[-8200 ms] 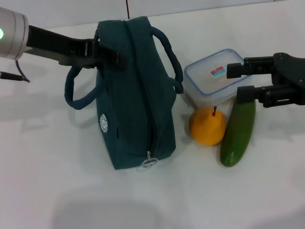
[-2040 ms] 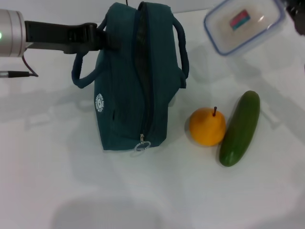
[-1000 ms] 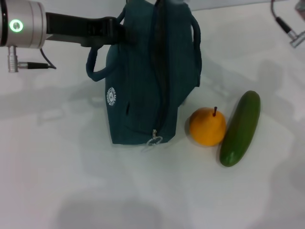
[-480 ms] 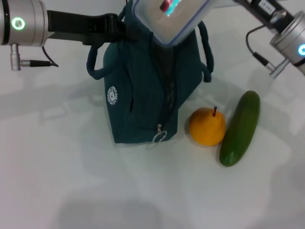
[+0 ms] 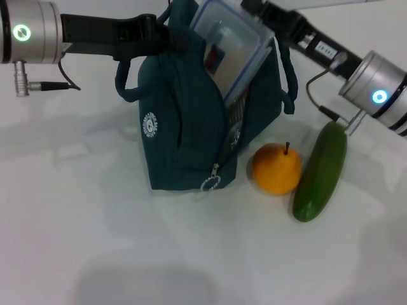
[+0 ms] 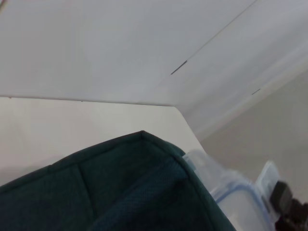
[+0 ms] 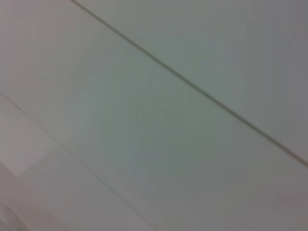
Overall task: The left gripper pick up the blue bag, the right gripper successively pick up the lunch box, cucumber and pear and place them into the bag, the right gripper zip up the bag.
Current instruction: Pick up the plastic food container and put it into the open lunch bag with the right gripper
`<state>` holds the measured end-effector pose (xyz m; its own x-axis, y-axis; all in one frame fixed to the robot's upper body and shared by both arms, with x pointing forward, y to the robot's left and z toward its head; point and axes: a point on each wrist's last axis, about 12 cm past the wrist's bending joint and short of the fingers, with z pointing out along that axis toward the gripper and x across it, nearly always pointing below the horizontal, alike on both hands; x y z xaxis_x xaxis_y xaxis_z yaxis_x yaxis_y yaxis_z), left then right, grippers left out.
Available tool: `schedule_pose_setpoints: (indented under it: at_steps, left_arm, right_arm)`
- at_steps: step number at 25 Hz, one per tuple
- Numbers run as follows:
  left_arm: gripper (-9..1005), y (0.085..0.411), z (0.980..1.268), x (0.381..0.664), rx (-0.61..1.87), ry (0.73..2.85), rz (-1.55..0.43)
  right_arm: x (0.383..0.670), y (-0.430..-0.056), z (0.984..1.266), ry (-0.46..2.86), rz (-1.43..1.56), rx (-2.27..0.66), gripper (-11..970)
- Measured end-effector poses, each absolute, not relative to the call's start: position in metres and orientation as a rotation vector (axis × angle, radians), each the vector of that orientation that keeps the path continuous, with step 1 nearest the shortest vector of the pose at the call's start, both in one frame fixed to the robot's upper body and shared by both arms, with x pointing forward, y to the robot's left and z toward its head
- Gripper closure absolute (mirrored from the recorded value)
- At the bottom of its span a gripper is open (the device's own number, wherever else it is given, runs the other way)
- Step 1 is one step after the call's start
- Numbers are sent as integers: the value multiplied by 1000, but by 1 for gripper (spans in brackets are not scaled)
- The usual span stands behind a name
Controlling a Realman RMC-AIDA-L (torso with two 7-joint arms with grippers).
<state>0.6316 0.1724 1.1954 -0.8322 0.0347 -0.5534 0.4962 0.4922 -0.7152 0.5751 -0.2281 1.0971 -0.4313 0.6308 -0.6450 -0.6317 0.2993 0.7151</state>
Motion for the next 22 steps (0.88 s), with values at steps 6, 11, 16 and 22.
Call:
schedule_pose_setpoints:
  at_steps: [6, 11, 16, 22]
  left_arm:
    - [950, 174, 1194, 631, 435, 2269, -1307]
    - [950, 175, 1193, 630, 431, 2271, -1306]
    - [950, 178, 1194, 631, 434, 2268, -1294]
    - [950, 177, 1196, 633, 451, 2258, -1279]
  right_arm:
    - [578, -214, 1092, 1525, 1426, -34, 824]
    - [580, -210, 1086, 1593, 1405, -37, 821]
    - [579, -211, 1084, 1605, 1402, -52, 818]
    - [575, -215, 1087, 1589, 1399, -129, 815]
